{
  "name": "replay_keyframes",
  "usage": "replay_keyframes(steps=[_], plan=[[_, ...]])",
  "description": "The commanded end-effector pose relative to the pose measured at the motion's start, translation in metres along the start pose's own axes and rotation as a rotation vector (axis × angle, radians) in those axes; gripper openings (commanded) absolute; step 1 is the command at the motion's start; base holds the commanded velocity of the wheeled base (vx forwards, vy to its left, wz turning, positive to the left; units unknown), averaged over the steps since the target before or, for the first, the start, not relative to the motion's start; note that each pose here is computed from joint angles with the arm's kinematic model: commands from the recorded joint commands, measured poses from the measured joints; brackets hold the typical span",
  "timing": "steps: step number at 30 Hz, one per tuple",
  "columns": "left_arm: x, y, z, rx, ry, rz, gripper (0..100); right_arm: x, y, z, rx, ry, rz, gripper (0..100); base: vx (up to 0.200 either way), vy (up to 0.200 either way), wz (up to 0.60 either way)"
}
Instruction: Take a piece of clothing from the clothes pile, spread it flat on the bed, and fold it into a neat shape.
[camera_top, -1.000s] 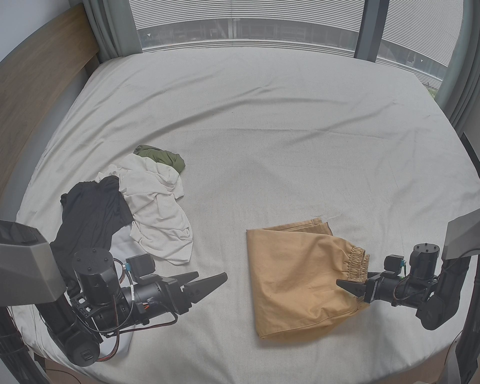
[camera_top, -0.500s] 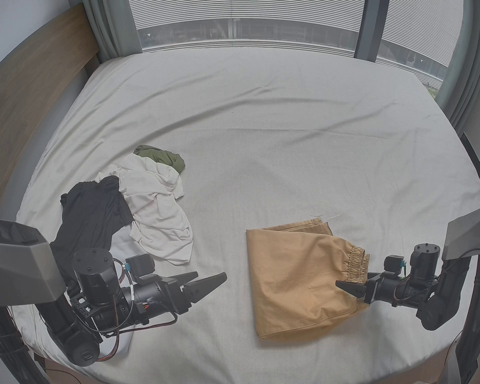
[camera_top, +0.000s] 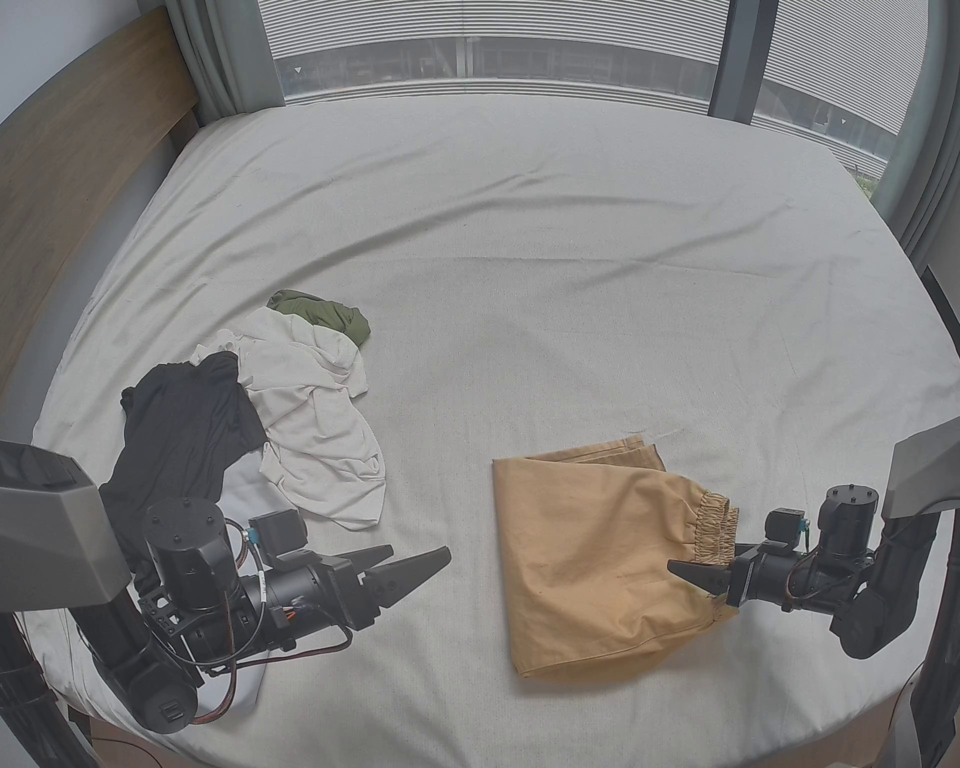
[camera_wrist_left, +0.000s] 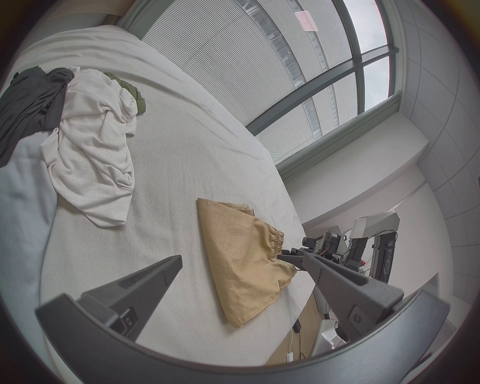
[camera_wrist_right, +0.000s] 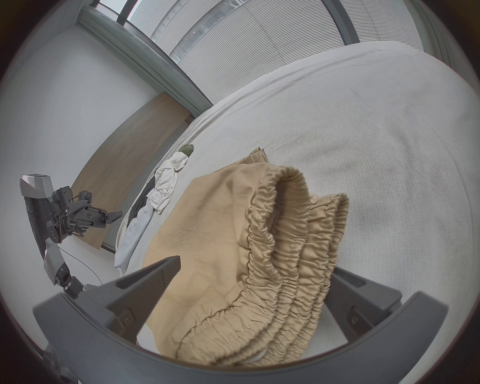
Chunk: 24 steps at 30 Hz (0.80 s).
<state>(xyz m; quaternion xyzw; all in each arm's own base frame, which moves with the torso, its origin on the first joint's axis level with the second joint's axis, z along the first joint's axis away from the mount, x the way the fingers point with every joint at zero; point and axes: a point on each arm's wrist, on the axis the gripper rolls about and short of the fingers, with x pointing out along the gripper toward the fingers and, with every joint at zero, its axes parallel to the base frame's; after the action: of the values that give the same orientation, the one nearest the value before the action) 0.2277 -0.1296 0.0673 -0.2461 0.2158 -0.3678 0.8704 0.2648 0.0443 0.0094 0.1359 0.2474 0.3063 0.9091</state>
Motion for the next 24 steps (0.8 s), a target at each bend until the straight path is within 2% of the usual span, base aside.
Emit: replay_keyframes(steps=[1, 9, 24], plan=[[0.000, 0.000, 0.000, 0.001, -0.001, -0.001, 100, 0.003, -0.002, -0.005, 0.011, 0.017, 0.000, 100, 0.000, 0.000, 0.00], [0.000, -0.001, 0.001, 0.002, -0.003, -0.004, 100, 0.007, -0.007, -0.014, 0.033, 0.050, -0.006, 100, 0.000, 0.000, 0.00], [-0.002, -0.004, 0.003, 0.007, -0.010, -0.014, 100, 0.021, 0.005, -0.028, 0.030, 0.107, 0.056, 100, 0.000, 0.000, 0.00]])
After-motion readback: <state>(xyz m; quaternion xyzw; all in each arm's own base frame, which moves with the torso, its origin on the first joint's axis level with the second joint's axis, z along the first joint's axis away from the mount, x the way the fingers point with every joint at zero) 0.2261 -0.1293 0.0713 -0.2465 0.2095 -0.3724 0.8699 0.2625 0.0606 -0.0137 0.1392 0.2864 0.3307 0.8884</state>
